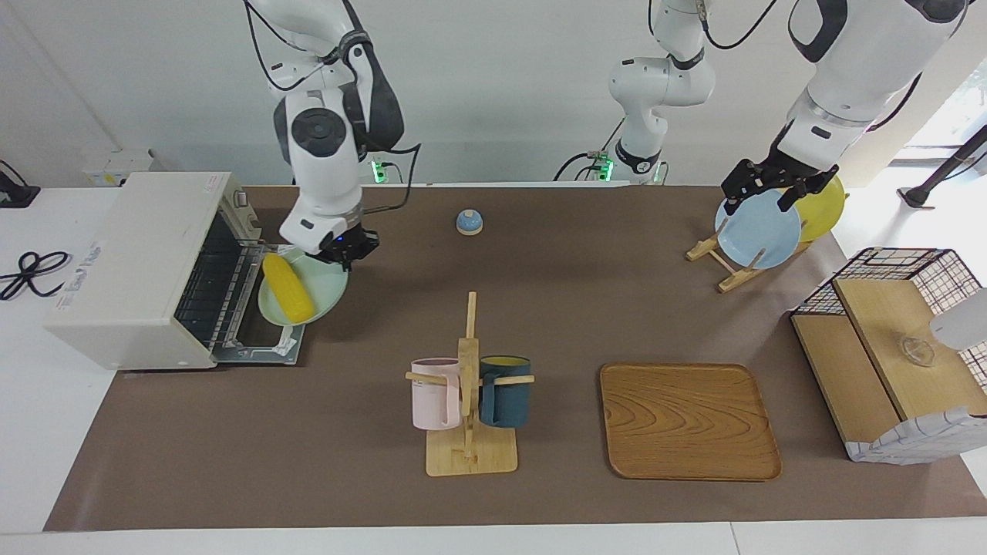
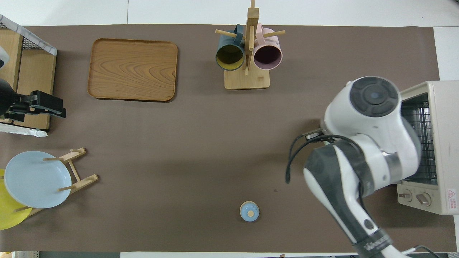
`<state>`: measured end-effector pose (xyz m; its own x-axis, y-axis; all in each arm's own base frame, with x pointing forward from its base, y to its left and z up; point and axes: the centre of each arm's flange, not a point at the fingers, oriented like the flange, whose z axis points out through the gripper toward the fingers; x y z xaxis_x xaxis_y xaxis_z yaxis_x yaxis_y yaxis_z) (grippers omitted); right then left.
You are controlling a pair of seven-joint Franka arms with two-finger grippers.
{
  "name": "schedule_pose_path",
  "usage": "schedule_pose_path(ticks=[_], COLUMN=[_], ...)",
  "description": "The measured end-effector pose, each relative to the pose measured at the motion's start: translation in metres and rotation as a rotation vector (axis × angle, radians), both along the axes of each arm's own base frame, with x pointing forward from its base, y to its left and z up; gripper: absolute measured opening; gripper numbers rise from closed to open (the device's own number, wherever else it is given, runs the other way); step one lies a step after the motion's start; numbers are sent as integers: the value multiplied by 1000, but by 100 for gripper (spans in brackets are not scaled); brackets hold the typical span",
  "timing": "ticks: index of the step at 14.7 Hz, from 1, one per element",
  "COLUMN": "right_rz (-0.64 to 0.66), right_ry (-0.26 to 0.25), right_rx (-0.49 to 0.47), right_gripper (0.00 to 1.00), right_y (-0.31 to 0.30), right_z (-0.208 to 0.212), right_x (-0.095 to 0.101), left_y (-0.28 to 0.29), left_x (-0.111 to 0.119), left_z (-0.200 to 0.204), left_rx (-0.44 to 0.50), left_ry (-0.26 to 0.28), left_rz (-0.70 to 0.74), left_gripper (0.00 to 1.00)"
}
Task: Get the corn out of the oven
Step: 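Pull the plate with corn out of the oven with the right gripper, then set the plate down with the right gripper while the left gripper approaches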
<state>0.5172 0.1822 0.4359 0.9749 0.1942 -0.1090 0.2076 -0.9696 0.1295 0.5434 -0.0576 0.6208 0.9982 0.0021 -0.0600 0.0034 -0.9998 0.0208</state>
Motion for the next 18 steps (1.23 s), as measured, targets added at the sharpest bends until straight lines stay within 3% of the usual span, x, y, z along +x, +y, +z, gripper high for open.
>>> schedule_pose_path(ticks=[4, 8, 12, 15, 18], right_rz=[-79, -169, -198, -201, -265], right_ry=[-38, -73, -93, -100, -108], right_rx=[5, 84, 99, 111, 177], right_gripper=[3, 3, 3, 3, 27], right_y=[125, 193, 261, 267, 258], right_z=[-9, -36, -88, -100, -92], right_x=[-32, -46, -78, -75, -56], left_y=[0, 3, 15, 16, 16], left_x=[0, -1, 0, 0, -1], left_z=[-1, -2, -4, -6, -7], left_rx=[0, 1, 1, 2, 2], left_ry=[2, 10, 15, 20, 22], left_rz=[0, 5, 28, 28, 28], left_gripper=[100, 100, 100, 100, 100])
